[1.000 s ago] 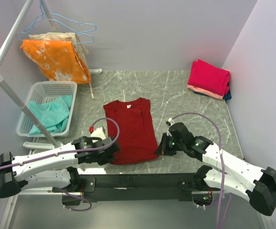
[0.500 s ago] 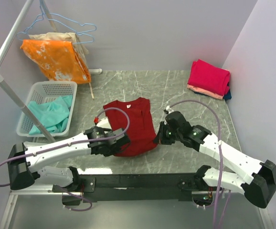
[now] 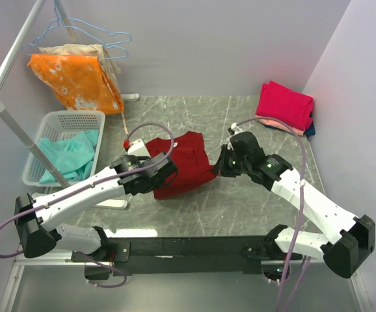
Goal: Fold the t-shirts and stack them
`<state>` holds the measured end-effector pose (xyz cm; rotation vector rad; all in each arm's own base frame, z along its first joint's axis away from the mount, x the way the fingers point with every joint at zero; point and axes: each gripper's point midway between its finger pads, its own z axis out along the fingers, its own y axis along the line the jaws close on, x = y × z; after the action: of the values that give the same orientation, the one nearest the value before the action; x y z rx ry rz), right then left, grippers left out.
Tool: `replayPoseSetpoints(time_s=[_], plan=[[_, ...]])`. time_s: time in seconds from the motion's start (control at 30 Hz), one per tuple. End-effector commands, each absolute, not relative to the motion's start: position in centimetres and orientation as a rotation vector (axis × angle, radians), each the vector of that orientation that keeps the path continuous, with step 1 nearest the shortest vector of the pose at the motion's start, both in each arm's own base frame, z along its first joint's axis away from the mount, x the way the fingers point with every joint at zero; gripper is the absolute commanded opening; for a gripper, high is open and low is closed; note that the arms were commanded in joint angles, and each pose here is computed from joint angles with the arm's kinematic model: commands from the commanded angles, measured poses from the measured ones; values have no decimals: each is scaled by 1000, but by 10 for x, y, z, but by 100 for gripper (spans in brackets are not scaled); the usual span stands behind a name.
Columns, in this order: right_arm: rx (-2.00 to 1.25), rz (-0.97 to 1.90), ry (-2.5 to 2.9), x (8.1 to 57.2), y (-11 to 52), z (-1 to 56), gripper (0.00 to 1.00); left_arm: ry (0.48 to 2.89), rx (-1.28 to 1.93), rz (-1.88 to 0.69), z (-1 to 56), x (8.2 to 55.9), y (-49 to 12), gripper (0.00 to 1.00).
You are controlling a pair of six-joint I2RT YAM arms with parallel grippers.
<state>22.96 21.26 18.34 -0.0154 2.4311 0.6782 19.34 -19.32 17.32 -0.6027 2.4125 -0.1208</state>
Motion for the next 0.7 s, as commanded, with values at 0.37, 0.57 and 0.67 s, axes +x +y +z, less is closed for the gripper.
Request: replayPoseSetpoints(time_s=[0.37, 0.57, 0.67], plan=[[-59, 685, 2347, 303, 229, 214, 0, 2358, -545, -19, 190, 247, -178, 1], [-48, 690, 2348, 315, 229, 212, 0, 2332, -573, 1, 191, 251, -168, 1], [-38, 688, 2334, 319, 228, 212, 0, 2328, -586, 18, 187, 252, -165, 1]])
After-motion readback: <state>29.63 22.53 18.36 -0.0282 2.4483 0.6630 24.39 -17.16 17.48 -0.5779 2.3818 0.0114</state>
